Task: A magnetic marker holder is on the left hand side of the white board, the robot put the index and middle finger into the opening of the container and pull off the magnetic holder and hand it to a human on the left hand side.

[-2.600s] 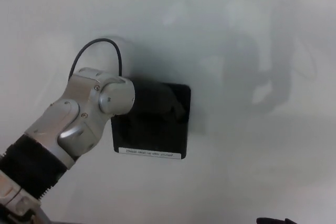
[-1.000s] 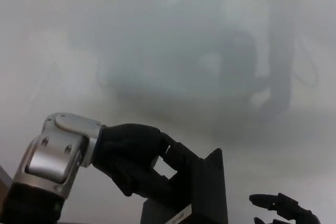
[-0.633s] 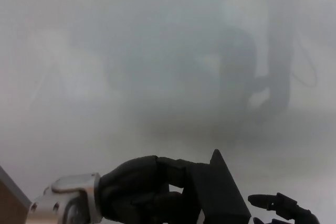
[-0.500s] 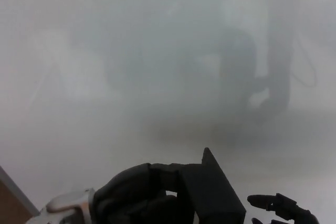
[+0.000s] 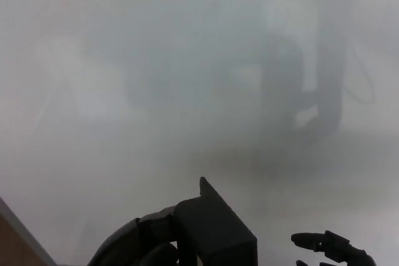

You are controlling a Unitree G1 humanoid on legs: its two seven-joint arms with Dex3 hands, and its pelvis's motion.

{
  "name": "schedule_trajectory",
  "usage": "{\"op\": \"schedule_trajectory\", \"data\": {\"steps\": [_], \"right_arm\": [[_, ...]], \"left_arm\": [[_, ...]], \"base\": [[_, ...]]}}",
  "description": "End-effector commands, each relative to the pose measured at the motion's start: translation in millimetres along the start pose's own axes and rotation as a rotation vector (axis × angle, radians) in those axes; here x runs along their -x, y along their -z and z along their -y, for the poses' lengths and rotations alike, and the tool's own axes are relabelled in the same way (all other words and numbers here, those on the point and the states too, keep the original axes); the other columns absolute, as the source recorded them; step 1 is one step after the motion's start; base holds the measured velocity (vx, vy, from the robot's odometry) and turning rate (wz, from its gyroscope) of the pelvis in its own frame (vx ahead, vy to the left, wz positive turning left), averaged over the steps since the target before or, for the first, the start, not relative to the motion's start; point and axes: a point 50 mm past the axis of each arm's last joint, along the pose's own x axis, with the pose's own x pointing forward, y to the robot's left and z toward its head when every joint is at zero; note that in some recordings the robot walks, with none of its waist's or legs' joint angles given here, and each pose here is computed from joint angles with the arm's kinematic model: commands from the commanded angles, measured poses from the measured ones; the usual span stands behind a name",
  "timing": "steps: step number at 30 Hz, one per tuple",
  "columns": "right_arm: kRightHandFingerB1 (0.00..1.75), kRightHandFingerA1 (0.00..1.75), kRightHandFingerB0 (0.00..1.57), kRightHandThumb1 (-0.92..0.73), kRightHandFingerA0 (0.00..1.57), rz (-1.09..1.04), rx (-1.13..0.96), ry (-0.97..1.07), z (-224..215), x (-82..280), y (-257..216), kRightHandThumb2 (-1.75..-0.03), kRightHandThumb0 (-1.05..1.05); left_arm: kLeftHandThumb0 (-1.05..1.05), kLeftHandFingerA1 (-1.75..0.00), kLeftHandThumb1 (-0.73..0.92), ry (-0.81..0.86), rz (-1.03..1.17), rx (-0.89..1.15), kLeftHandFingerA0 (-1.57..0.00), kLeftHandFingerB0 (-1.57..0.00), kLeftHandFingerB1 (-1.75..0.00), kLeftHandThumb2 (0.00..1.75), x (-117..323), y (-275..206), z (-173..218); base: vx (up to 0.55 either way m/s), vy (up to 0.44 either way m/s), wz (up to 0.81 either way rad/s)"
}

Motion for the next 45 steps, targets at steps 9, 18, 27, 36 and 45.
{"op": "schedule_trajectory", "data": {"steps": [9, 18, 27, 36, 45], "right_arm": [[0.51, 0.57, 0.76, -0.61, 1.11, -0.107, 0.000, 0.021, 4.6, 17.4, 20.6, -0.59, -0.52], [0.51, 0.57, 0.76, -0.61, 1.11, -0.111, 0.005, 0.018, 4.5, 16.2, 20.5, -0.59, -0.51], [0.51, 0.56, 0.78, -0.61, 1.12, -0.108, 0.008, 0.018, 3.7, 16.5, 20.4, -0.58, -0.52], [0.51, 0.56, 0.77, -0.61, 1.11, -0.103, 0.026, 0.009, 3.1, 13.3, 18.7, -0.58, -0.53], [0.51, 0.56, 0.77, -0.60, 1.11, -0.114, 0.034, -0.005, 3.1, 13.7, 19.9, -0.58, -0.52]], "left_arm": [[-0.71, -0.48, 0.44, 0.197, 0.563, 0.162, -0.37, -0.28, -0.44, 0.78, 19.5, -44.1, 61.9], [-0.96, -0.46, 0.54, 0.358, 0.555, -0.037, -0.20, -0.05, -0.30, 0.90, 20.4, -63.8, 76.2], [-1.02, -0.45, 0.53, 0.469, 0.562, -0.058, -0.21, -0.09, -0.34, 0.97, 15.0, -66.2, 83.8], [-1.05, -0.51, 0.71, 0.440, 0.703, -0.362, -0.57, -0.20, -0.43, 1.08, 40.5, -92.7, 80.5], [-0.59, -0.32, 0.57, 0.316, 1.041, -0.776, -0.32, -0.44, -0.35, 0.59, 74.9, -142.9, 67.6]], "base": [[0.00, 0.000, 0.00], [0.00, 0.000, 0.00], [0.00, 0.000, 0.00], [0.00, 0.000, 0.00], [0.00, 0.000, 0.00]]}}
